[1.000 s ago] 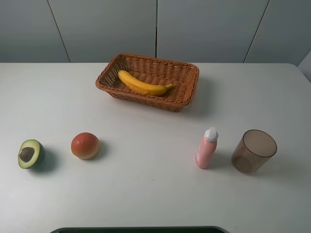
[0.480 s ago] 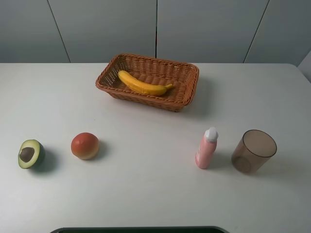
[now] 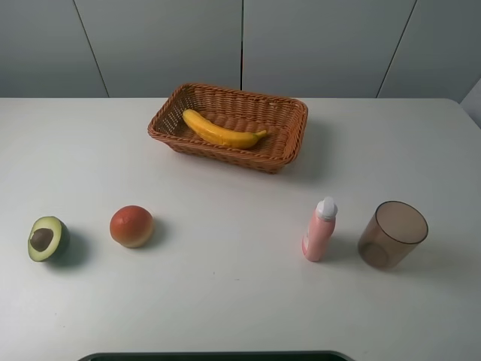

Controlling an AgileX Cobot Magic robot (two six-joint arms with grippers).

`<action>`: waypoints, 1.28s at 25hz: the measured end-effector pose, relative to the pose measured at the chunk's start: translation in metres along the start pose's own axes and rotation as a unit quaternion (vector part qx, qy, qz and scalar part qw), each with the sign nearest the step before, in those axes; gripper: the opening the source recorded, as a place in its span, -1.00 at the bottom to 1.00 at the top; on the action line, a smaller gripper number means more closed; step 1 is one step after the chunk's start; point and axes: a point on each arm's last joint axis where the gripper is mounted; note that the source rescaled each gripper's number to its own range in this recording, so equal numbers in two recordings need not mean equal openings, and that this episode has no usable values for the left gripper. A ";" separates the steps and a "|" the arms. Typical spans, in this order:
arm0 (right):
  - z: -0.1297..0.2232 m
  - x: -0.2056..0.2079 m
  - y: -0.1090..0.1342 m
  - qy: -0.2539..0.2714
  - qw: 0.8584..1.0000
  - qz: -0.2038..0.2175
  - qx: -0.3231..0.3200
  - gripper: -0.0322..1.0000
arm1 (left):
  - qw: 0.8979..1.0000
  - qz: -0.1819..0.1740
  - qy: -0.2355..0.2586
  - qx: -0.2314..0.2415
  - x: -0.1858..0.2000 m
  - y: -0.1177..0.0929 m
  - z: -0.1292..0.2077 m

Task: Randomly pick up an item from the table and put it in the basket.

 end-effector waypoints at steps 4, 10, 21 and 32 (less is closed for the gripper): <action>0.003 0.000 0.000 0.000 1.000 -0.001 -0.002 0.99 | 1.000 0.000 0.000 0.000 0.000 0.000 0.000; 0.003 0.000 0.000 0.000 1.000 -0.002 -0.004 0.99 | 1.000 0.000 0.000 0.000 0.000 0.000 0.000; 0.003 0.001 0.002 -0.026 0.982 0.160 -0.100 1.00 | 1.000 0.000 0.000 0.000 0.000 0.000 0.000; 0.003 0.001 0.004 -0.046 0.940 0.293 -0.168 1.00 | 1.000 0.000 0.000 0.000 0.000 0.000 0.000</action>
Point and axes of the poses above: a point on each arm's last joint axis where the gripper is mounted, x pointing back along that axis away from the gripper, y along the wrist's bending axis when the last joint is at zero, z = x × y, and after that the axes turned 8 degrees about -x, right-handed
